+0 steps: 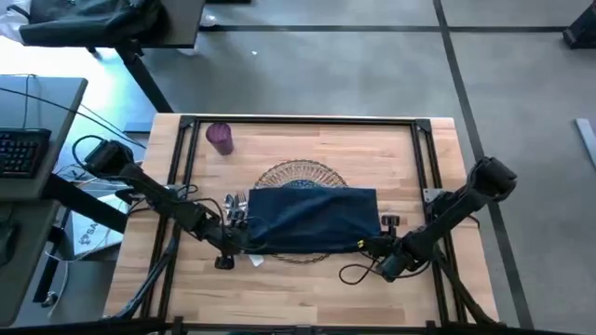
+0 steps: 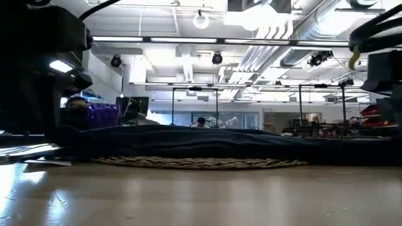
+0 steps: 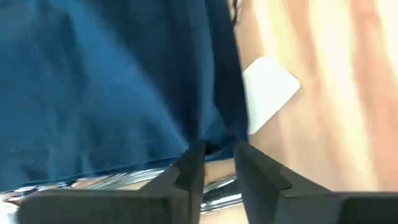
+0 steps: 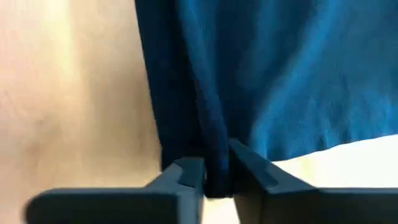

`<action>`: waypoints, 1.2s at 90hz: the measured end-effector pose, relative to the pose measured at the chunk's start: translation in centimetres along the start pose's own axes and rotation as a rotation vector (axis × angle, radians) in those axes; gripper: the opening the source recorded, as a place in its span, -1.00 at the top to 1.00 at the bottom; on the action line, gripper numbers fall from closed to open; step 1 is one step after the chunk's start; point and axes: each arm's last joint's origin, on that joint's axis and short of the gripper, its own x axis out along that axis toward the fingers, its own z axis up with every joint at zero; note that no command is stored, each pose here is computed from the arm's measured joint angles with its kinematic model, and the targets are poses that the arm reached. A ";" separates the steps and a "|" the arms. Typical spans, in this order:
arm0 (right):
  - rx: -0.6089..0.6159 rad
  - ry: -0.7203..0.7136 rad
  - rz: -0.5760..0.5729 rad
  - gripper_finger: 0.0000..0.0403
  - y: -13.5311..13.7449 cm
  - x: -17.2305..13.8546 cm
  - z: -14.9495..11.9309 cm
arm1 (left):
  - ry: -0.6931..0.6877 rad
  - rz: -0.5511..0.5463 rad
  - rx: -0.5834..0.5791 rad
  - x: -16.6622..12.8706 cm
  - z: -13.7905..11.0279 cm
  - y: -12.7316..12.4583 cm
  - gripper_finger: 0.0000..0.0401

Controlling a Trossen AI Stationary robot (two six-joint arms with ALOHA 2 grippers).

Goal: Set table place
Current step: Fold the blue napkin

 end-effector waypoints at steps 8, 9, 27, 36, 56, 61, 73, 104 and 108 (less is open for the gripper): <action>-0.002 0.037 0.026 0.36 -0.4 -1.5 0.1 | -0.038 -0.004 -0.024 -1.1 0.2 0.2 0.44; -0.001 0.039 0.028 0.33 -0.4 -1.7 0.2 | -0.047 -0.001 -0.028 -1.3 0.2 0.2 0.44; 0.143 -0.053 0.019 -0.06 -1.3 -5.5 1.3 | -0.187 0.119 -0.092 -3.2 0.9 1.3 0.42; 0.246 -0.177 0.039 -0.11 -1.5 -5.8 1.9 | -0.209 0.140 -0.122 -3.2 1.3 2.0 0.44; 0.375 -0.308 0.175 -0.06 -0.7 -2.9 2.0 | -0.178 0.149 -0.121 -2.2 1.4 2.2 0.52; 0.407 -0.278 0.217 -0.03 -0.7 -2.1 1.5 | -0.153 0.133 -0.111 -1.5 1.4 2.3 0.54; 0.495 -0.122 0.234 0.06 -1.6 0.3 -0.5 | -0.139 0.113 -0.067 0.7 2.0 2.4 0.60; 0.613 0.142 -0.248 0.28 -6.7 0.1 -2.0 | -0.154 -0.030 -0.085 5.1 2.9 2.3 0.66; 0.657 0.144 -0.324 0.30 -7.5 -0.7 -1.6 | -0.157 -0.028 -0.086 5.1 2.9 2.2 0.66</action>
